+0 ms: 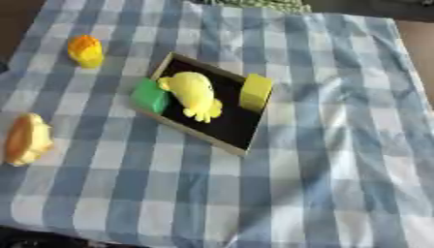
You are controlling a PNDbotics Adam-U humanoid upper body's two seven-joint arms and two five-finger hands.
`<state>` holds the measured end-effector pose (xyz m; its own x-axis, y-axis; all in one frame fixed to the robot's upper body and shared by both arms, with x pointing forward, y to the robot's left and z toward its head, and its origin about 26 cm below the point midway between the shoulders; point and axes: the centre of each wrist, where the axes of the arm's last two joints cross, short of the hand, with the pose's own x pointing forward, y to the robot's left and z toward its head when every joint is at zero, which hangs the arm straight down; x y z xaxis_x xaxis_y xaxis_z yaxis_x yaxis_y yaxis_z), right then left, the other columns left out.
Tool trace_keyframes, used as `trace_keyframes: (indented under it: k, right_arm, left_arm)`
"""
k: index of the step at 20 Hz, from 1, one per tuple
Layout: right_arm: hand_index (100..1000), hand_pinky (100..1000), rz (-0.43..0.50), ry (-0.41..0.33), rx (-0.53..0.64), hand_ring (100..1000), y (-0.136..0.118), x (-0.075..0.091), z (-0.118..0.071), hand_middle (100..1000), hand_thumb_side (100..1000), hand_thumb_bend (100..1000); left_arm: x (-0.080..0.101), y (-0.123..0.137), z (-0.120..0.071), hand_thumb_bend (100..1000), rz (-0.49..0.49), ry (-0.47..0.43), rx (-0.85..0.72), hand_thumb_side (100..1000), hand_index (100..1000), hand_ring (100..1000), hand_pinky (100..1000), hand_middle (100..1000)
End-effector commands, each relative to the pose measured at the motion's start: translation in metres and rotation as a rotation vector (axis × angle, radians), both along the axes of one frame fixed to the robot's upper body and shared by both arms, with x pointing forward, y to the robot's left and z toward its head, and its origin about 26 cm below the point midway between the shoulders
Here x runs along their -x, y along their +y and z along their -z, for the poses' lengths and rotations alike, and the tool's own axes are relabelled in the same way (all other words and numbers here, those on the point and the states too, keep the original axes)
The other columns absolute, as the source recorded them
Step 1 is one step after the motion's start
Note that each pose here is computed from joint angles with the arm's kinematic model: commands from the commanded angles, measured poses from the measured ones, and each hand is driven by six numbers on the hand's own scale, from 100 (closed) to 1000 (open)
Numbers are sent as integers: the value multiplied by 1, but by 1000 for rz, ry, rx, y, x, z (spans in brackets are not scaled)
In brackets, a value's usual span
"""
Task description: Pick up objects on the table and place them in the box.
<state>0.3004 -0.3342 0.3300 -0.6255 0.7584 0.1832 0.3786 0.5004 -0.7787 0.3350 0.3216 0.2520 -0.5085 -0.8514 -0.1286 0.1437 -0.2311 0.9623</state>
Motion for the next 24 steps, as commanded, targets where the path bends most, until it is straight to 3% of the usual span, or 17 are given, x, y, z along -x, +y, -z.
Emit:
trace_keyframes:
  k: [1, 6, 11, 13, 17, 24]
  right_arm:
    - [769, 842, 11, -21, -3, 696, -4, 2, -7, 675, 110, 100]
    - [767, 842, 8, -7, -11, 692, -5, 0, -4, 672, 130, 100]
    - [764, 842, 11, 12, -22, 686, -6, -4, 0, 666, 165, 100]
    - [762, 842, 12, 21, -27, 684, -7, -5, 2, 664, 180, 100]
    - [761, 843, 12, 32, -37, 682, -9, -7, 5, 662, 197, 100]
    - [760, 844, 14, 41, -53, 680, -10, -8, 8, 660, 219, 100]
  left_arm:
    - [-5, 2, -1, 826, -14, 25, -27, 405, 925, 882, 939, 826]
    - [-18, 2, 17, 821, -40, 103, -52, 406, 924, 876, 936, 825]
    - [-28, 2, 32, 738, -84, 122, -32, 335, 914, 865, 926, 812]
    - [-32, 0, 36, 677, -101, 120, -6, 367, 912, 863, 927, 809]
    - [-39, -4, 43, 642, -123, 150, 40, 438, 904, 857, 926, 801]
    - [-44, -7, 48, 584, -133, 195, 39, 398, 856, 808, 894, 749]
